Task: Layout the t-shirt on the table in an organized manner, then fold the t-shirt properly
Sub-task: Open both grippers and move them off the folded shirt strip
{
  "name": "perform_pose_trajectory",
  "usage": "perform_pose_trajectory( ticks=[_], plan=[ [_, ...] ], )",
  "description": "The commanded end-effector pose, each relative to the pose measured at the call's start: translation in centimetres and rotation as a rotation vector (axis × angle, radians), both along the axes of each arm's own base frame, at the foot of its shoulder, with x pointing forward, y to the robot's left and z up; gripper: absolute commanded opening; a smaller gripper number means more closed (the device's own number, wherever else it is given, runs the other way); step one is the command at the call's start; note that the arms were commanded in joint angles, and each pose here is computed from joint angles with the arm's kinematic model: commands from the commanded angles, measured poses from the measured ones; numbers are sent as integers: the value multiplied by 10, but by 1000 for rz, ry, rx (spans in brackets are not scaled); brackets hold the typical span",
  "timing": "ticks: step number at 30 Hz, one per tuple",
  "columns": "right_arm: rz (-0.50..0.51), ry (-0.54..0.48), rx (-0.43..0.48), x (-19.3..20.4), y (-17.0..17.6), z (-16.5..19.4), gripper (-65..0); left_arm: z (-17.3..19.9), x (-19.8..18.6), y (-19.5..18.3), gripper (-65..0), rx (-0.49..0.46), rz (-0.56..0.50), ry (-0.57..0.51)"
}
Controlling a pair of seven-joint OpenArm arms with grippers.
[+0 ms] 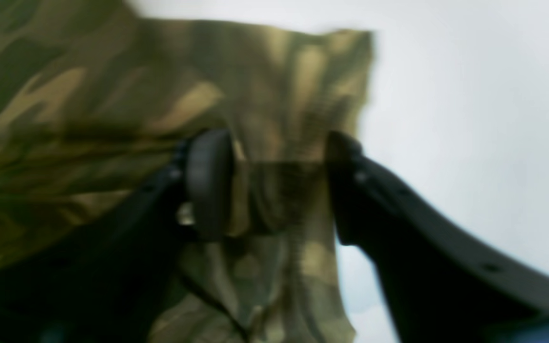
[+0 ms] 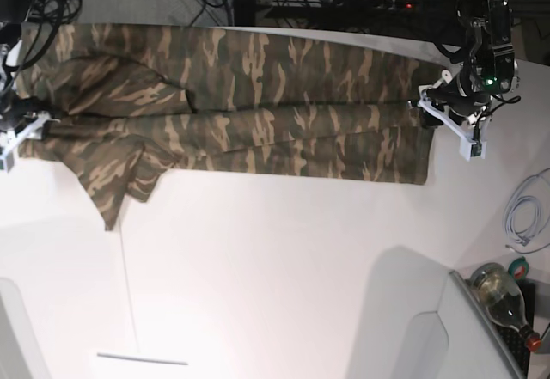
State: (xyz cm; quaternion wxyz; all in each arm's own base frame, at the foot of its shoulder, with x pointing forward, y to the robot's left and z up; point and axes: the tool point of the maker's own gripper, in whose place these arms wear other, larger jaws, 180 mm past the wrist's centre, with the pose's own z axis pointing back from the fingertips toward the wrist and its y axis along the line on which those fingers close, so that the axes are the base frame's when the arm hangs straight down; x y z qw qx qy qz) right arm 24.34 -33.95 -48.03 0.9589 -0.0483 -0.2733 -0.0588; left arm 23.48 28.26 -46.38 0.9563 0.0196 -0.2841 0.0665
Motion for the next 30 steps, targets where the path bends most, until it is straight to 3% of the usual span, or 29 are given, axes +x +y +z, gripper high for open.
perform_pose_trajectory(
  ticks=[1, 3, 5, 8, 10, 14, 18, 23, 30],
  plan=[
    [-21, -48, -24, 9, -12, 14, -303, 13, 12, 6, -202, 15, -4, -47],
    [-47, -88, -38, 13, -22, 27, -285, 19, 15, 4, -74, 20, -12, -66],
    [-41, -129, -46, 22, -19, 38, -284, 32, 22, 3, -2, 30, -22, -105],
    [-10, -202, -65, 44, -14, 62, -284, 57, 29, 24, 0, 56, 39, -179],
    [67, -251, -34, 77, 9, 73, -284, 69, 31, 42, 0, 75, 87, -211],
    [92, -244, 28, 120, 30, 70, -284, 82, 25, 69, 0, 101, 163, -241],
    [-5, -183, 12, 102, 16, 67, -284, 83, 12, 93, 0, 122, 223, -232],
    [-8, -265, 63, 116, 30, 51, -282, 84, 0, 111, 0, 106, 203, -237],
    [4, -215, 136, 137, 44, 20, -282, 81, -8, 120, 0, 90, 189, -236]
  ],
)
